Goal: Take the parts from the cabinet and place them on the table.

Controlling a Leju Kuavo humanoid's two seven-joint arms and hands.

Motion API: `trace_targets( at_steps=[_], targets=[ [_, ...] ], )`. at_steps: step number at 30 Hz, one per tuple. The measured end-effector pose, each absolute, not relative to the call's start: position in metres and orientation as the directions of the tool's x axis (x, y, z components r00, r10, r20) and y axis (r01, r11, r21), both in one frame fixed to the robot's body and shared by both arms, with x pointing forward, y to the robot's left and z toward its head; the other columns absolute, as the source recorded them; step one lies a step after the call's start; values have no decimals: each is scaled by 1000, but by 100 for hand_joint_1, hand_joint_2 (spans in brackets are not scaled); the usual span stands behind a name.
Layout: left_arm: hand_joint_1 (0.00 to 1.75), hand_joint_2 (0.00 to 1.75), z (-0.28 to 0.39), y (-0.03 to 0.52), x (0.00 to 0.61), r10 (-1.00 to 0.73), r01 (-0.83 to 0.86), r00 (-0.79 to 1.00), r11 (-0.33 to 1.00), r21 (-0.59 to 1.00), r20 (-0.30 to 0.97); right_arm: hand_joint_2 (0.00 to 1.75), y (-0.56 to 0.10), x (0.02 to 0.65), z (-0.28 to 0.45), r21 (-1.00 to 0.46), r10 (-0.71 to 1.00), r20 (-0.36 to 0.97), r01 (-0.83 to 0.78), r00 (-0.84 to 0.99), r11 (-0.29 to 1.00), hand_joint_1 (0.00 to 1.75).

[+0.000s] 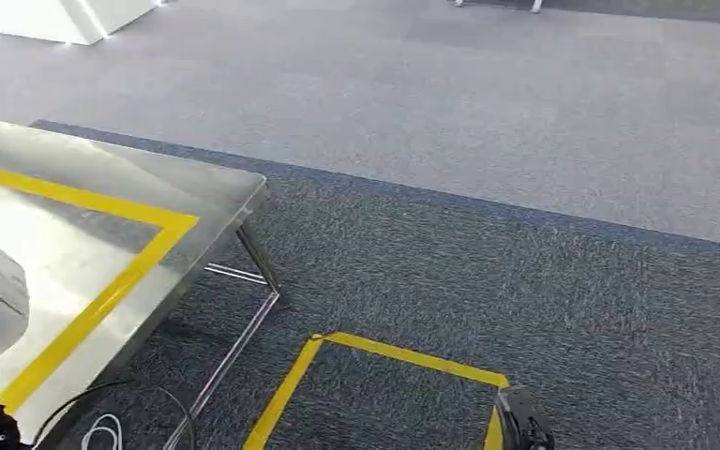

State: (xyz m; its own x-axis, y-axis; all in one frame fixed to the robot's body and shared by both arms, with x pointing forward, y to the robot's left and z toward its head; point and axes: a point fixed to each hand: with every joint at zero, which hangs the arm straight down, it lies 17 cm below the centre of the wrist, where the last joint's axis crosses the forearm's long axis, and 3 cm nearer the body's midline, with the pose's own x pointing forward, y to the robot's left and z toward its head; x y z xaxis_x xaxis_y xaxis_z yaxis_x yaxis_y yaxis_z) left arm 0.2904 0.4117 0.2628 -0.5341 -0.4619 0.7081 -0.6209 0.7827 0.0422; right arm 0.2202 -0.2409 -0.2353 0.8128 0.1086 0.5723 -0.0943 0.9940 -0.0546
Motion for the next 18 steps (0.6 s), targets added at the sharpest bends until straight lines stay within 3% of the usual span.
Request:
trace_targets(
  at_steps=[18],
  targets=[
    [175,175,268,407,290,-472,-624,-541,780,43,696,0,-242,228,-233,-64,121,581,-103,805,993,0]
  ],
)
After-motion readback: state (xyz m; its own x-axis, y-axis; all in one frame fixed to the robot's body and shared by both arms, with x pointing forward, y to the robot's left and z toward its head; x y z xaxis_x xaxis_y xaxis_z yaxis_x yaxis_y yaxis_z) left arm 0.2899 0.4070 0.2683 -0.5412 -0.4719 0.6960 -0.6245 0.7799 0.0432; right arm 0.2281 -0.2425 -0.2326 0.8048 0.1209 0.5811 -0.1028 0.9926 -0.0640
